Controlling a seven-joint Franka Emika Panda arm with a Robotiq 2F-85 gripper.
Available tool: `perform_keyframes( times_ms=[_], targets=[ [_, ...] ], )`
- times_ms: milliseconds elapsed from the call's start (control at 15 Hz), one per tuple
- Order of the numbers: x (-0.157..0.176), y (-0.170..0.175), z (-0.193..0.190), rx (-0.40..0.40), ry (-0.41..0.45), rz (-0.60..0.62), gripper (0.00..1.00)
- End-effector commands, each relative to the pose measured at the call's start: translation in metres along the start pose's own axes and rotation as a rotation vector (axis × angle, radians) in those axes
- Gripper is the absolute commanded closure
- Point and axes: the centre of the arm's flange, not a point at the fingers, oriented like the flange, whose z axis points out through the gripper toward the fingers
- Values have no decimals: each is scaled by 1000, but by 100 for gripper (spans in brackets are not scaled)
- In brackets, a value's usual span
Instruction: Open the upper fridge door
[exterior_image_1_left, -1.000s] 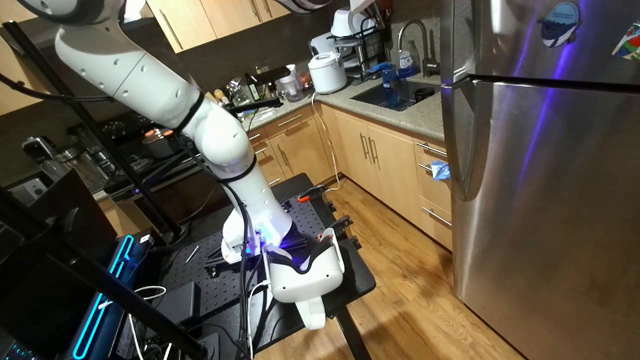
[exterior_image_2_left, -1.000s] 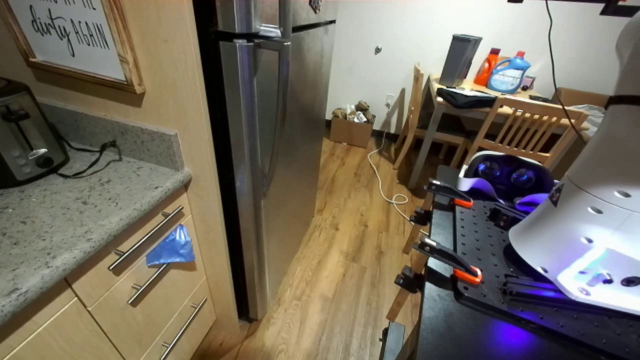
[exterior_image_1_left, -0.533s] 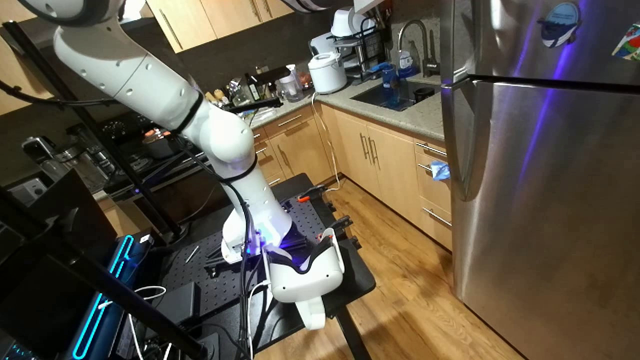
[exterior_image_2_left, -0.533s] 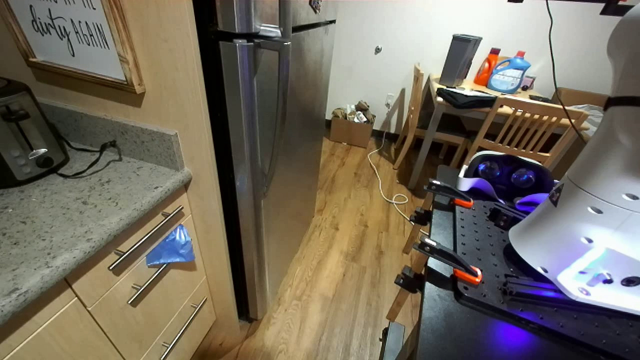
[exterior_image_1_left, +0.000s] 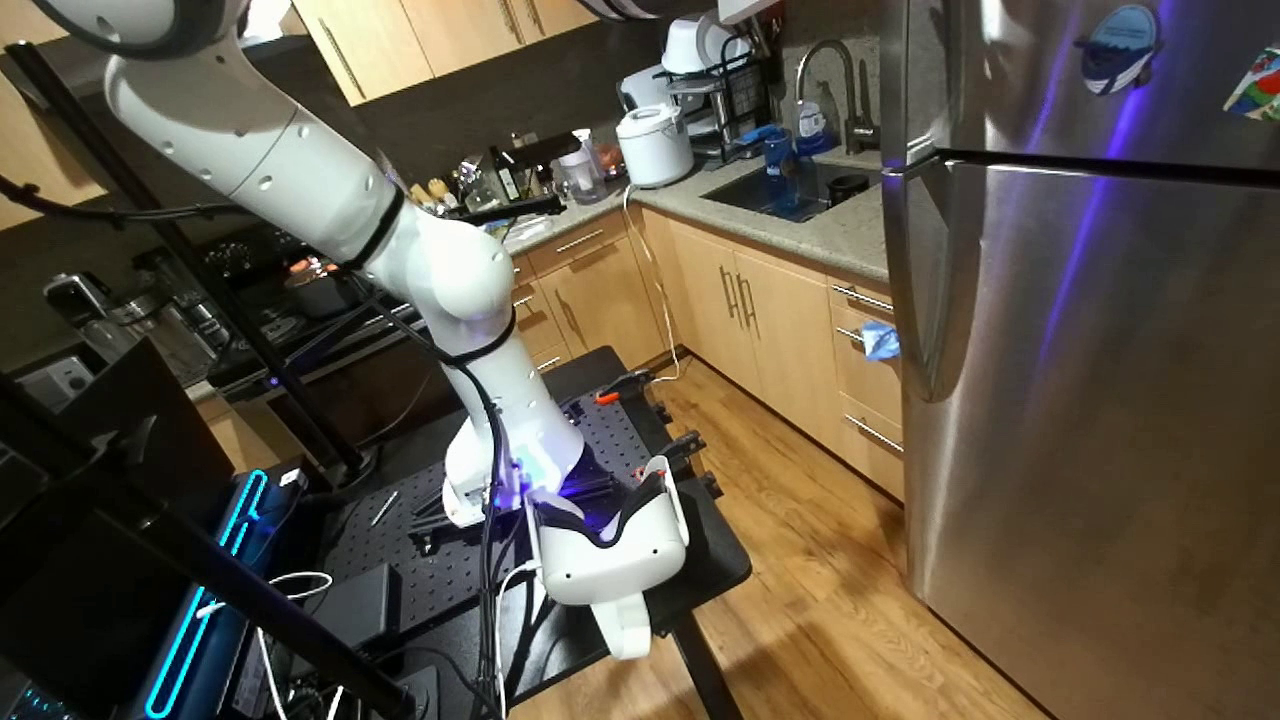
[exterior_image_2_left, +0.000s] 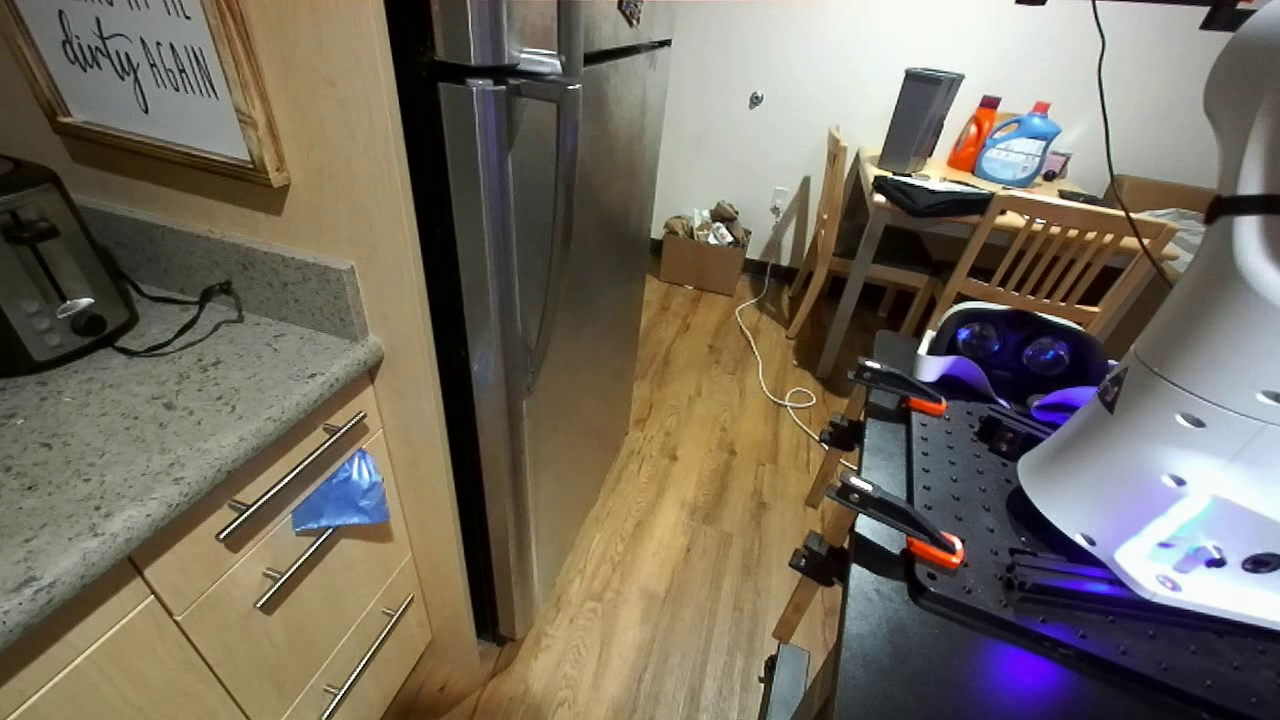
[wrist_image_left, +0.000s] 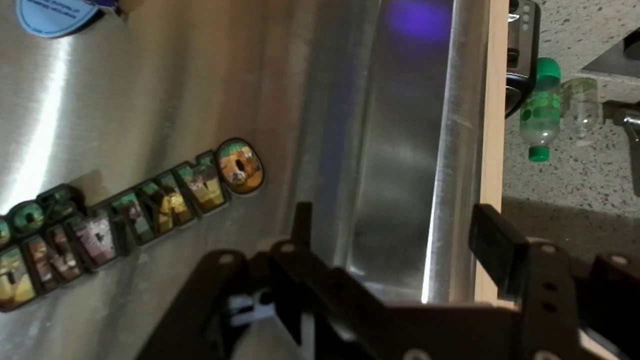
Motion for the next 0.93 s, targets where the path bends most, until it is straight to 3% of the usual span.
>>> perform_keyframes(
  times_ms=[0, 200, 333, 867],
  targets=[
    [2, 2, -2, 3, 37, -29, 49],
    [4, 3, -6, 2, 43, -33, 73],
    [5, 4, -9, -1, 43, -32, 84],
    [1, 14, -28, -7, -11, -67, 84]
  ],
)
